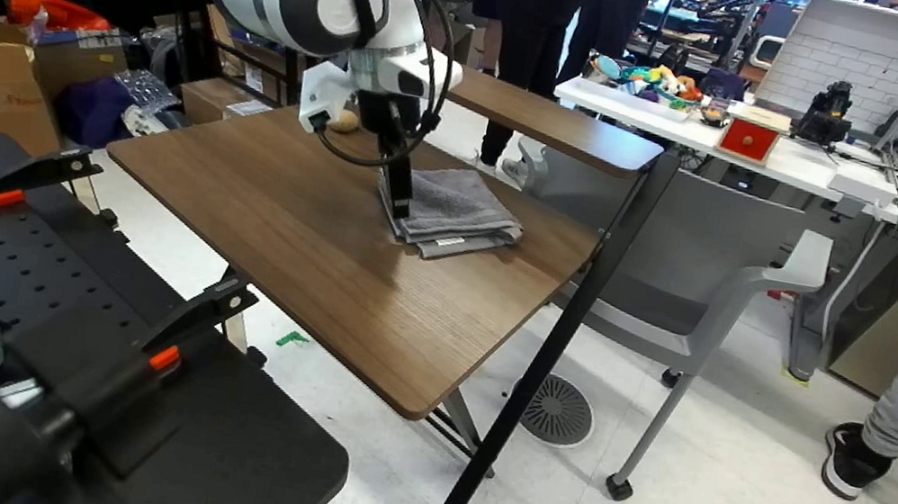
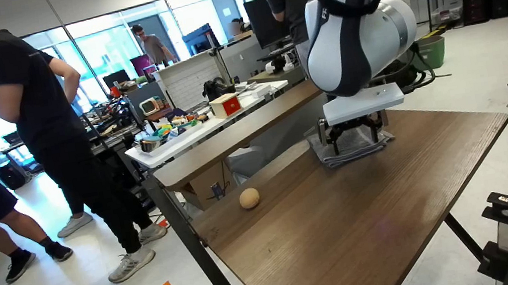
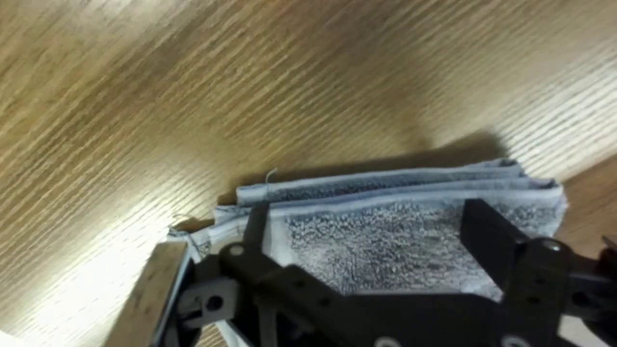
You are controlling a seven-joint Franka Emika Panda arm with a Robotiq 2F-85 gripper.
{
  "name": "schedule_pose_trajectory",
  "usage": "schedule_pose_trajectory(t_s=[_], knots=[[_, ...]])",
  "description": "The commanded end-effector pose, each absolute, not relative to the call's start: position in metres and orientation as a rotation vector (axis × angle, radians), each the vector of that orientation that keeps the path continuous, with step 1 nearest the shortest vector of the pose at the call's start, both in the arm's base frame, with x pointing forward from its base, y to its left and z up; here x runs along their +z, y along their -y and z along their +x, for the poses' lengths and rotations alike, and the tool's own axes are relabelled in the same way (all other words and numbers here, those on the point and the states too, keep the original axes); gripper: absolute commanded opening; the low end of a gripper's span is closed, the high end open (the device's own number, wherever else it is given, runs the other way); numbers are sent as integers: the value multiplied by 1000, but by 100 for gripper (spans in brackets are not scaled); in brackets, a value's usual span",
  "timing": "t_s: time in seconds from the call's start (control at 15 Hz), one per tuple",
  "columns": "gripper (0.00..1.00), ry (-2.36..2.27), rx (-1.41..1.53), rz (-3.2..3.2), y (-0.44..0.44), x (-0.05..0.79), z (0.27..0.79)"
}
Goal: Use the towel to wipe the table
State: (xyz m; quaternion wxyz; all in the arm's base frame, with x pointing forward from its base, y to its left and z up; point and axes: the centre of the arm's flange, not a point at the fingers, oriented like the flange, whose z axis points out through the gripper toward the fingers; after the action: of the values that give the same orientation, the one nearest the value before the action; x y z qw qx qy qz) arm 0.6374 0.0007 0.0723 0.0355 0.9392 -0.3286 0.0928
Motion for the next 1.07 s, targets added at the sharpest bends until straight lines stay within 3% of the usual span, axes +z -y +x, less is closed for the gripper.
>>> schedule_pose_trajectory(t_s=[0.0,0.67,1.0], knots=[[100,1197,370,2690,-21,106,620],[100,1252,398,2667,-12,95,629],[100,754,323,2848,7,107,624]])
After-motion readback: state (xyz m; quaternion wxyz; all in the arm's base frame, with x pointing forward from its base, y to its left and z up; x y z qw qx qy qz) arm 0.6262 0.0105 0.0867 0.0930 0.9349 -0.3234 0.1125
